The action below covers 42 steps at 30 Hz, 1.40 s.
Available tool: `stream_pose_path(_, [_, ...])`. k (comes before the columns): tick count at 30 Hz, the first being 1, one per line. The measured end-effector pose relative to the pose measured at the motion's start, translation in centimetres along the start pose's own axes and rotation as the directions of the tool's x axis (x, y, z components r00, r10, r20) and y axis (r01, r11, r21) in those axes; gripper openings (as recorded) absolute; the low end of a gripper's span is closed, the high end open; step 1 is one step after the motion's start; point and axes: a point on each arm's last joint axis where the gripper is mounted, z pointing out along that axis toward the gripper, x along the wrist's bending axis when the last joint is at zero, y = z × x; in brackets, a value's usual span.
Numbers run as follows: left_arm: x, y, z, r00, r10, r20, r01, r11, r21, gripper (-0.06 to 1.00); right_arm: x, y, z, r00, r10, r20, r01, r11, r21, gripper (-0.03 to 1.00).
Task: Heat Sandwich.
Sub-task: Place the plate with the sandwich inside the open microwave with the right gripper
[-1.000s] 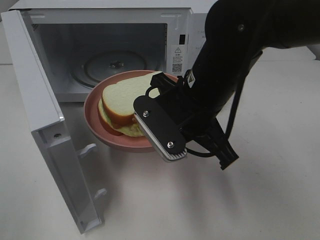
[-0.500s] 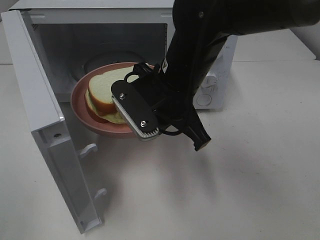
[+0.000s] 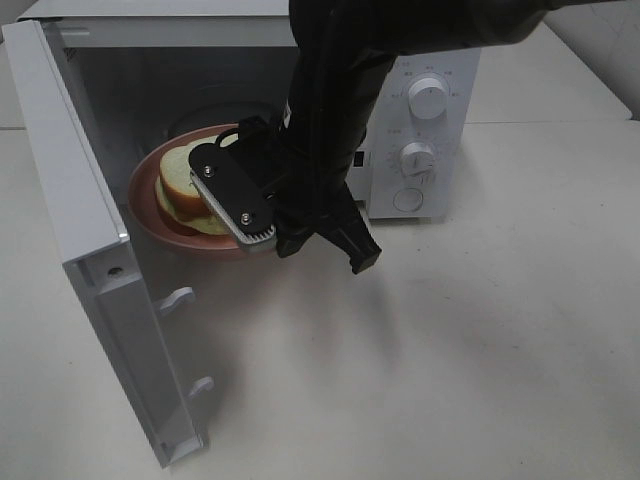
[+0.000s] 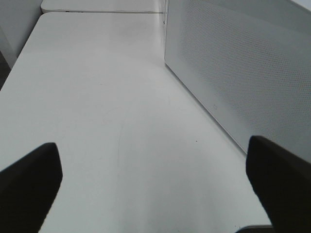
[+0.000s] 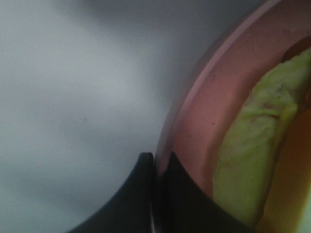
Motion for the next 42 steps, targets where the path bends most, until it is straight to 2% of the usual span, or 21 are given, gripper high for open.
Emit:
stream_pose_path(12, [0.0, 0.0, 0.0, 1.0, 0.0, 0.0, 0.0, 1.0, 0.0, 0.97, -3.4, 0.0, 1.1, 0.999, 0.034, 0.006, -0.034, 0.999, 0.032, 0.03])
stream_pose_path(18, [0.0, 0.0, 0.0, 1.0, 0.0, 0.0, 0.0, 1.0, 0.0, 0.97, -5.3, 0.2, 1.7, 0.997, 0.064, 0.037, -0.065, 0.998, 0.027, 0.03])
stream_pose_path(30, [0.0, 0.0, 0.0, 1.0, 0.0, 0.0, 0.0, 1.0, 0.0, 0.97, -7.0, -1.9, 3.4, 0.987, 0.156, 0.048, -0.158, 0.987, 0.033, 0.03])
stream_pose_path(42, [0.0, 0.0, 0.0, 1.0, 0.0, 0.0, 0.0, 1.0, 0.0, 0.97, -8.9, -3.9, 3.9, 0.96, 0.258, 0.108, -0.263, 0.964, 0.037, 0.03])
